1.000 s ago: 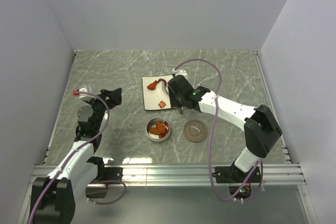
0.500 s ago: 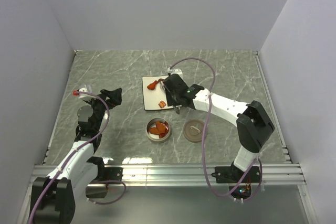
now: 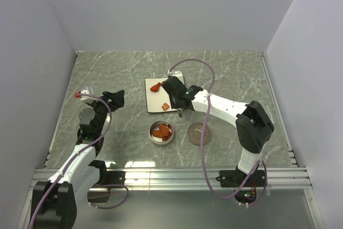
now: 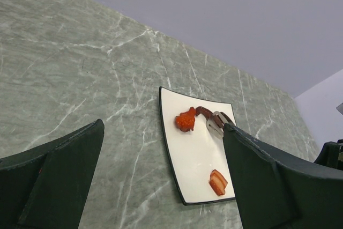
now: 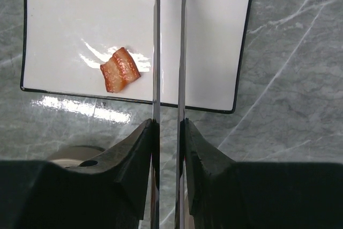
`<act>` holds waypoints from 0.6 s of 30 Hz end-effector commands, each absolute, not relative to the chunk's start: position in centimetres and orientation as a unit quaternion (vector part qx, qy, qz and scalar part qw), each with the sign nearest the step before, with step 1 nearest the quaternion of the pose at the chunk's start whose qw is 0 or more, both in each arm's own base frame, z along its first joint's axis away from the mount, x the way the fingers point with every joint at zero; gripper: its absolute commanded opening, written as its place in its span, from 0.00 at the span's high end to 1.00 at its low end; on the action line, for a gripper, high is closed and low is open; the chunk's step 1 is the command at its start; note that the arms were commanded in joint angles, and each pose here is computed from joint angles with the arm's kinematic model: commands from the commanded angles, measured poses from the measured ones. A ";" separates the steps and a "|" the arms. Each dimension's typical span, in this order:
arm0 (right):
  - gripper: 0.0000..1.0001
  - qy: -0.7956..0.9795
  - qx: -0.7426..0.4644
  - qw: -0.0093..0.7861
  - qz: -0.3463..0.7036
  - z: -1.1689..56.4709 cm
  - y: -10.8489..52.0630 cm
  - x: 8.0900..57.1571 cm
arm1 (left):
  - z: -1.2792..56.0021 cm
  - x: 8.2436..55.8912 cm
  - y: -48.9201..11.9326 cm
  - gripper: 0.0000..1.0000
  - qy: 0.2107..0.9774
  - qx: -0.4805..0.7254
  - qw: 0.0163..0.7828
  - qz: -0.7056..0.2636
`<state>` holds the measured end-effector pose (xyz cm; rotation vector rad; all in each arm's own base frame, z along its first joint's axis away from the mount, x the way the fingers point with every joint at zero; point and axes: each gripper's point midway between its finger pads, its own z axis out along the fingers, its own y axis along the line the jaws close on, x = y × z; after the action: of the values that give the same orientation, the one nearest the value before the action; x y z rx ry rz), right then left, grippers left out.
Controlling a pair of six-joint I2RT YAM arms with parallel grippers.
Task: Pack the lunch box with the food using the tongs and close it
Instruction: Pick up the food using the clamp
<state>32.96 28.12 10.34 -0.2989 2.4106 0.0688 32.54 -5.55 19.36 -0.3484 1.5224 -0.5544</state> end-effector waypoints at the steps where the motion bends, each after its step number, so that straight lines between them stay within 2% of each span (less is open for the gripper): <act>1: 0.73 0.922 -0.110 0.370 0.023 12.2 28.7 33.7 | 20.5 32.4 -5.6 0.00 0.660 -0.153 0.689 -0.258; 7: 0.80 0.912 -0.098 0.397 0.027 14.6 27.9 33.3 | 20.5 32.3 -5.6 0.01 0.659 -0.154 0.690 -0.257; 18: 0.81 0.901 -0.099 0.418 0.057 17.1 27.1 31.0 | 20.5 32.4 -5.6 0.01 0.660 -0.153 0.689 -0.257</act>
<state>31.44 27.26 15.15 -0.2775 2.3157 0.1122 32.47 -5.57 19.56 -0.3514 1.5154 -0.5602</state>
